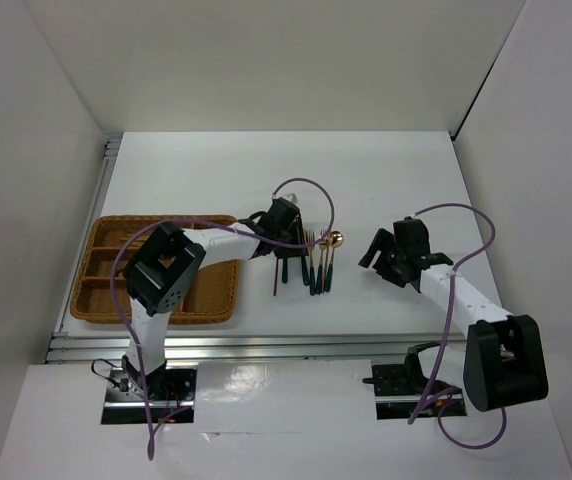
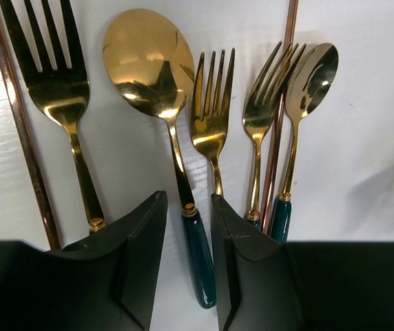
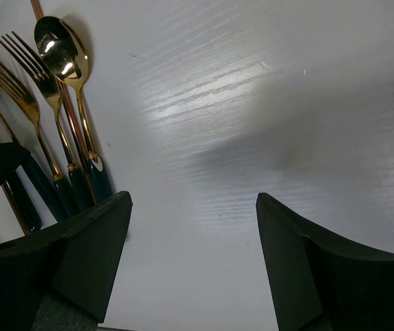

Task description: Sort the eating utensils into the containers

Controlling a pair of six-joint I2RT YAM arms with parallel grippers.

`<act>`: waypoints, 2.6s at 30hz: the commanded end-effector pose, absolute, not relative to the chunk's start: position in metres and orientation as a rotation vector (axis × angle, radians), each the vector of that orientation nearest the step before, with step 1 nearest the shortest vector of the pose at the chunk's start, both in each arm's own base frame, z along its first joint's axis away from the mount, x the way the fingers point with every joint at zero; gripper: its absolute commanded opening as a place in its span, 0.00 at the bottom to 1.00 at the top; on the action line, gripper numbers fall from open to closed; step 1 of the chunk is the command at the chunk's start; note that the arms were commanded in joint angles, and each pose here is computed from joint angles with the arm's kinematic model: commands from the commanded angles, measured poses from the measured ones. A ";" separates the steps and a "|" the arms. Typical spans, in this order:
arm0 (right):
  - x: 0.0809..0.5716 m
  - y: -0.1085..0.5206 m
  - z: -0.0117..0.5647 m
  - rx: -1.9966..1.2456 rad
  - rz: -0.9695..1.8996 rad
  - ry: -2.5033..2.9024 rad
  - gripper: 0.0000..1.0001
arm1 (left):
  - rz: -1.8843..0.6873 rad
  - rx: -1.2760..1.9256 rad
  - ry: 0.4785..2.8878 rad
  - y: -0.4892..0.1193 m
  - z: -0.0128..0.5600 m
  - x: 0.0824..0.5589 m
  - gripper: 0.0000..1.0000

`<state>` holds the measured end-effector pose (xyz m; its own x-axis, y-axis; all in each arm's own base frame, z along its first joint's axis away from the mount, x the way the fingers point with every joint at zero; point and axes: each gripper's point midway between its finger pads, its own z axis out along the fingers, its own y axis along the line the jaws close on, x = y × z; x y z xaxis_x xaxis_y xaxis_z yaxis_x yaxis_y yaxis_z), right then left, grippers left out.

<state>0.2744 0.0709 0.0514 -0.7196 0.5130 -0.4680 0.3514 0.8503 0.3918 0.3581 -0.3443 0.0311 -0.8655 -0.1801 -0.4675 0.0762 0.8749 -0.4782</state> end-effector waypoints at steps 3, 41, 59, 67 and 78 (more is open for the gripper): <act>0.286 0.064 0.058 0.616 0.334 2.405 0.81 | -0.664 -0.087 2.530 -0.351 0.027 0.365 0.38; 0.283 0.073 0.058 0.606 0.401 2.408 0.81 | -0.294 -1.363 1.675 -0.015 0.147 0.325 0.20; 0.283 0.075 0.058 0.602 0.412 2.411 0.81 | -0.050 -1.849 1.559 0.059 0.093 0.276 0.20; 0.282 0.075 0.055 0.605 0.409 2.420 0.81 | -0.034 -1.884 1.612 0.055 0.089 0.272 0.52; 0.282 0.076 0.050 0.604 0.416 2.431 0.81 | -0.377 -1.197 1.815 -0.014 0.198 0.328 0.55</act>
